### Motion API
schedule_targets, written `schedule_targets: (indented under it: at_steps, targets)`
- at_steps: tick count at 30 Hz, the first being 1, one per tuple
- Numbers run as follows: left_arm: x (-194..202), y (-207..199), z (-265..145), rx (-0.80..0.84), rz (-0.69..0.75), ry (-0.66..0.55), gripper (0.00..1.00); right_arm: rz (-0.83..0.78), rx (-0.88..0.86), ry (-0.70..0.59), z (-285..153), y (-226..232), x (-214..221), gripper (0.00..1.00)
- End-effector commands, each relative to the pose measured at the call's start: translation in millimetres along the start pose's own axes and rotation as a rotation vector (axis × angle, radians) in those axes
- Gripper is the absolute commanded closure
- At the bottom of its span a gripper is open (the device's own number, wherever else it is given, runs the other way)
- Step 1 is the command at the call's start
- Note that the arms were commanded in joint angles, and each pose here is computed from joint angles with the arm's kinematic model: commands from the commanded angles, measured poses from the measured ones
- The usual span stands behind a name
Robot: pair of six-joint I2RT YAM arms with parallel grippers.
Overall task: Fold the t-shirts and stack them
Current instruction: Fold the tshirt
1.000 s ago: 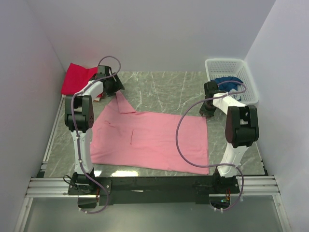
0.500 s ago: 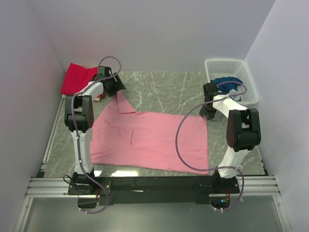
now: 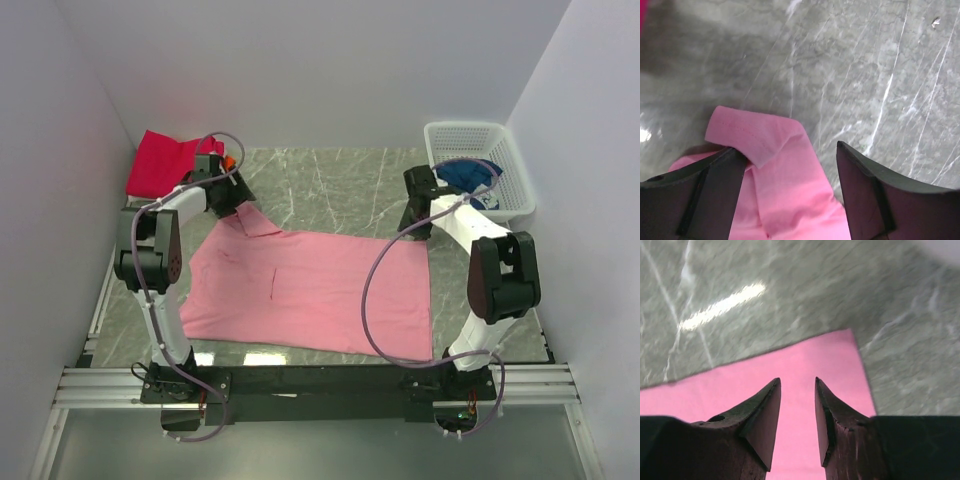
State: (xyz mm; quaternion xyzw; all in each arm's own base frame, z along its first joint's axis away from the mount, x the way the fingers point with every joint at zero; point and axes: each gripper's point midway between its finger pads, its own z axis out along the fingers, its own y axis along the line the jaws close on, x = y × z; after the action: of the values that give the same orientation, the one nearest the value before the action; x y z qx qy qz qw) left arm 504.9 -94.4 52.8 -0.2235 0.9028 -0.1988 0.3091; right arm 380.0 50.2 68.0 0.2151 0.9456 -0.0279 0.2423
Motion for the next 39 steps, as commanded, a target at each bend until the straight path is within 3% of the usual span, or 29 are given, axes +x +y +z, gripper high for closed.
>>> schedule_targets:
  at_steps: [1,6,12,24,32,39]
  targets:
    - [-19,-9,-29,0.005,-0.015,-0.094,0.23,-0.054,-0.049,0.018,-12,22,8,0.59]
    - [-6,8,-33,-0.056,-0.039,-0.081,0.22,-0.102,-0.090,0.096,-5,41,37,0.59]
    - [-10,-6,-44,0.013,-0.016,-0.107,0.20,-0.126,-0.112,0.161,2,50,57,0.59]
    - [43,50,-35,-0.153,-0.041,0.054,0.20,-0.138,-0.097,0.288,22,51,94,0.60]
    - [36,99,-36,-0.252,-0.086,0.044,0.20,-0.171,-0.093,0.333,26,62,113,0.60]
    - [19,100,-29,-0.213,-0.052,0.040,0.20,-0.176,-0.094,0.335,21,77,118,0.60]
